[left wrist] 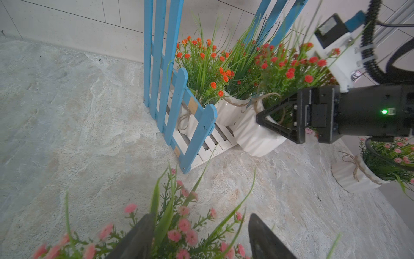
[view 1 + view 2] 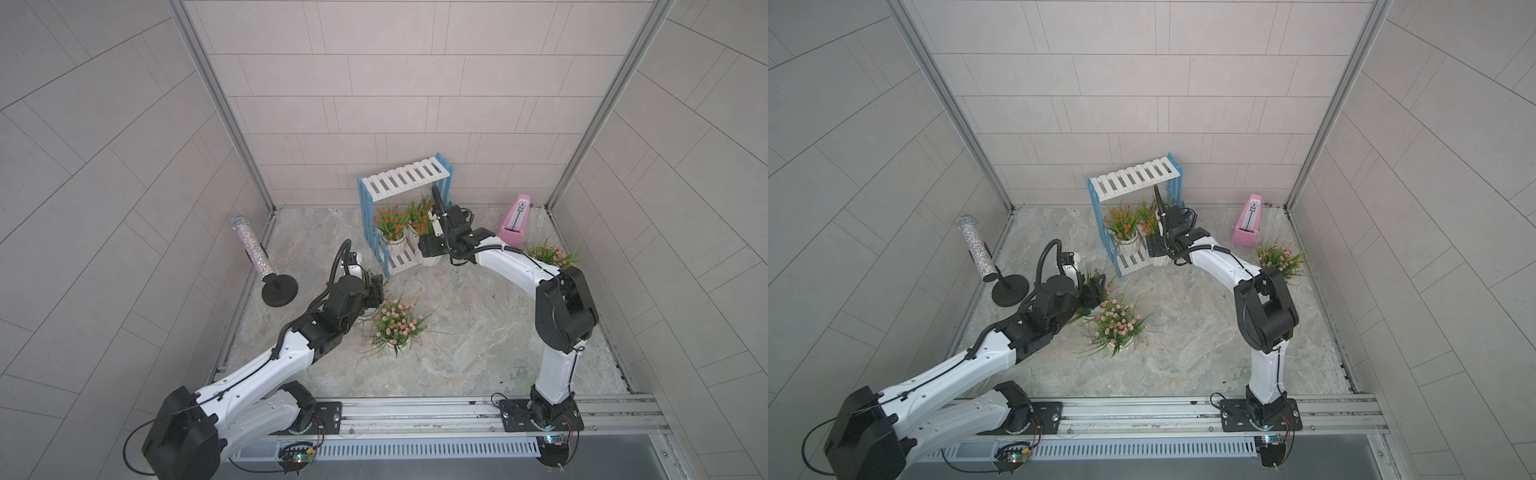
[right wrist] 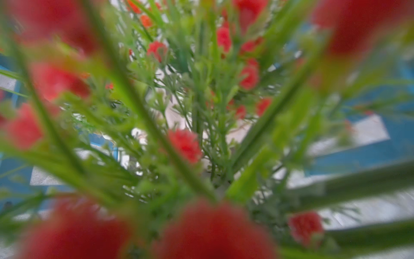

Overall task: Place the baby's breath potted plants on the rack by color
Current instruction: Pick up the baby's breath potted plant from the center of the board, then place the baby's breath potted plant on the rack.

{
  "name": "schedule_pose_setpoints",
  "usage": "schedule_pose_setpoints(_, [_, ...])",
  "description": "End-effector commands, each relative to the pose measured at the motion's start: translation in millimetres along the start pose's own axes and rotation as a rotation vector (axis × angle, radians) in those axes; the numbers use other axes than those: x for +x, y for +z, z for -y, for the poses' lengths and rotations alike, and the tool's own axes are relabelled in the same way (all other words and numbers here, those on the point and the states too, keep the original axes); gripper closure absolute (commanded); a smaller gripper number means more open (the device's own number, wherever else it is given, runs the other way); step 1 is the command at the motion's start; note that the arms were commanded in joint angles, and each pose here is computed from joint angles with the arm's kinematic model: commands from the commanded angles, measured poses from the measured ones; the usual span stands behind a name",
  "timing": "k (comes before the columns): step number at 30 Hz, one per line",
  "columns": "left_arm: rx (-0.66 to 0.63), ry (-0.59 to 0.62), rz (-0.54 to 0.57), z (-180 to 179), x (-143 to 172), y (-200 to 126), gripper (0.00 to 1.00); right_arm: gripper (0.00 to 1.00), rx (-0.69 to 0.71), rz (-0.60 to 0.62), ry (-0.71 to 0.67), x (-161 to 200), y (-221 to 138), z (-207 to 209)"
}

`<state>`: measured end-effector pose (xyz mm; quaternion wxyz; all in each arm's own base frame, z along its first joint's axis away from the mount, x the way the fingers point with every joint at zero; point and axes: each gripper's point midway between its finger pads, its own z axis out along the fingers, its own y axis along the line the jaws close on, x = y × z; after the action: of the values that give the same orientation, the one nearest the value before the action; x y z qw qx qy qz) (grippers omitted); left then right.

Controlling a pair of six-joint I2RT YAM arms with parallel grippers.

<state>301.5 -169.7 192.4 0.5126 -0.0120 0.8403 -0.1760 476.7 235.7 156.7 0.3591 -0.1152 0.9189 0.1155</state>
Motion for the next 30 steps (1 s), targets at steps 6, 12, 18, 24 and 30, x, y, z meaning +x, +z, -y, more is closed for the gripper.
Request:
schedule_pose_setpoints(6, [-0.003, 0.008, 0.016, 1.8, -5.2, 0.3, 0.3, 0.22, -0.015, 0.032, -0.077, -33.6, 20.6, -18.3])
schedule_pose_setpoints(12, [-0.003, 0.011, 0.009, 1.7, -2.9, 1.7, 0.3, 0.23, 0.035, 0.047, -0.118, -39.2, 39.8, -12.5])
schedule_pose_setpoints(18, [-0.003, 0.012, 0.008, 2.2, -2.9, 2.9, 0.3, 0.22, 0.081, 0.096, -0.173, -41.7, 54.8, -11.6])
schedule_pose_setpoints(24, [-0.008, 0.016, 0.006, 1.4, -2.7, 2.8, 0.3, 0.22, 0.129, 0.161, -0.189, -46.6, 63.7, -4.4])
schedule_pose_setpoints(30, [-0.008, 0.019, 0.001, 1.8, -0.9, 4.9, 0.3, 0.22, 0.155, 0.177, -0.212, -45.3, 74.6, 0.4])
